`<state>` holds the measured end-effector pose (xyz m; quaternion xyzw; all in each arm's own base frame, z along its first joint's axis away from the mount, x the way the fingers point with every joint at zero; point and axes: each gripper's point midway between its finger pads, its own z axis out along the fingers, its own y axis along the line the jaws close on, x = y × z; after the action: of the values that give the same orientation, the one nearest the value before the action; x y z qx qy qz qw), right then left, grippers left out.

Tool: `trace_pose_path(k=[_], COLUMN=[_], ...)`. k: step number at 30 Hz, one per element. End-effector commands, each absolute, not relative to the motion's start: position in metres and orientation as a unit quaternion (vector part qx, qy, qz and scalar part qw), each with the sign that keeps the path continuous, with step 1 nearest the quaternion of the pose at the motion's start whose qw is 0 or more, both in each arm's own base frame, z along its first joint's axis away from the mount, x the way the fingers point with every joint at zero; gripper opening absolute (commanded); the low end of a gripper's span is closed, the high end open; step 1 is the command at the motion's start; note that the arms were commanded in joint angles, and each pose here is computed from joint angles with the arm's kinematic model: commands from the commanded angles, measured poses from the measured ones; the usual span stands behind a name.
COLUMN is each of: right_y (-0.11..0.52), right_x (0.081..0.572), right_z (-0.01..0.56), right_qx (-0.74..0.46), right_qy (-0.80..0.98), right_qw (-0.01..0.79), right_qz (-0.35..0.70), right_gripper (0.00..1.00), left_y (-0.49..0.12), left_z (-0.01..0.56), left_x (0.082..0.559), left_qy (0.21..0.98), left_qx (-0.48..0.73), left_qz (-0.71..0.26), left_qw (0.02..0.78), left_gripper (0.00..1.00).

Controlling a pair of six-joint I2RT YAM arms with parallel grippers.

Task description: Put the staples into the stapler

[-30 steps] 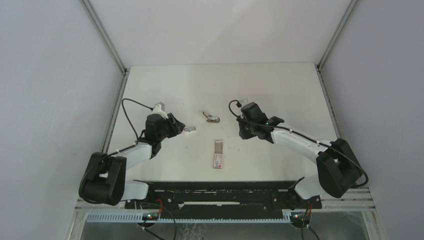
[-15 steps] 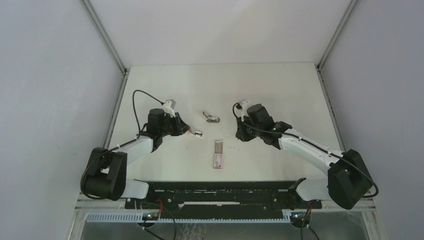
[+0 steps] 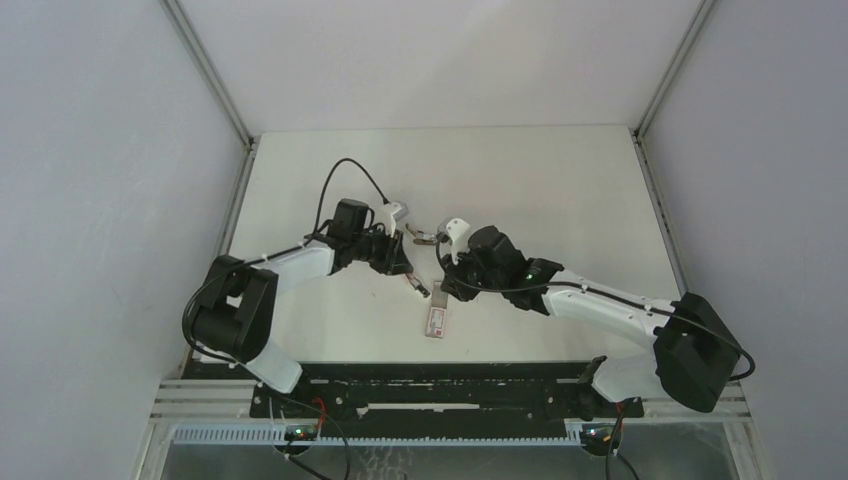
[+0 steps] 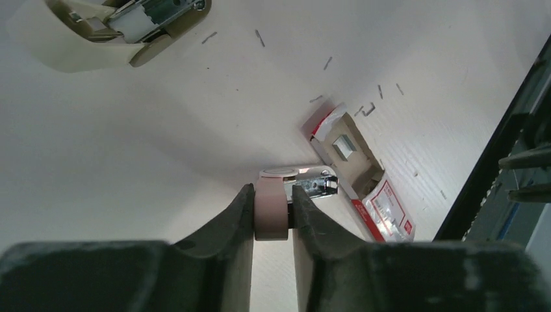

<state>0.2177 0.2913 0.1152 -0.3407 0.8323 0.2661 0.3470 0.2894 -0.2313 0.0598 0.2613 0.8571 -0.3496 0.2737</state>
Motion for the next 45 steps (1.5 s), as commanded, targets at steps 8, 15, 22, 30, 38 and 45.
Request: trace_pose_path(k=[8,15,22,30,38,45], right_y=[0.323,0.338,0.354,0.369,0.373,0.371], right_x=[0.237,0.249,0.256,0.264,0.267,0.268], right_z=[0.116,0.104,0.088,0.079,0.070,0.064], right_qx=[-0.355,-0.352,-0.357,-0.378,-0.391,-0.394], right_qy=[0.807,0.814,0.819,0.812,0.811,0.813], right_qw=[0.394,0.401,0.401,0.405,0.398,0.392], right_qz=[0.260,0.231,0.202,0.186,0.177,0.172], right_gripper=[0.14,0.15,0.15,0.14,0.14,0.14], left_y=[-0.224,-0.177,-0.111,-0.101,-0.097,-0.096], left_z=[0.095,0.138,0.156,0.164,0.165,0.165], left_x=[0.307,0.323,0.325,0.322,0.322,0.322], left_qy=[0.838,0.812,0.790,0.781,0.782,0.782], left_qx=[0.251,0.153,0.041,0.019,0.012,0.010], left_qz=[-0.314,-0.253,-0.154,-0.142,-0.134,-0.132], left_qw=[0.368,0.503,0.592,0.608,0.609,0.609], left_gripper=[0.67,0.71,0.76,0.77,0.77,0.77])
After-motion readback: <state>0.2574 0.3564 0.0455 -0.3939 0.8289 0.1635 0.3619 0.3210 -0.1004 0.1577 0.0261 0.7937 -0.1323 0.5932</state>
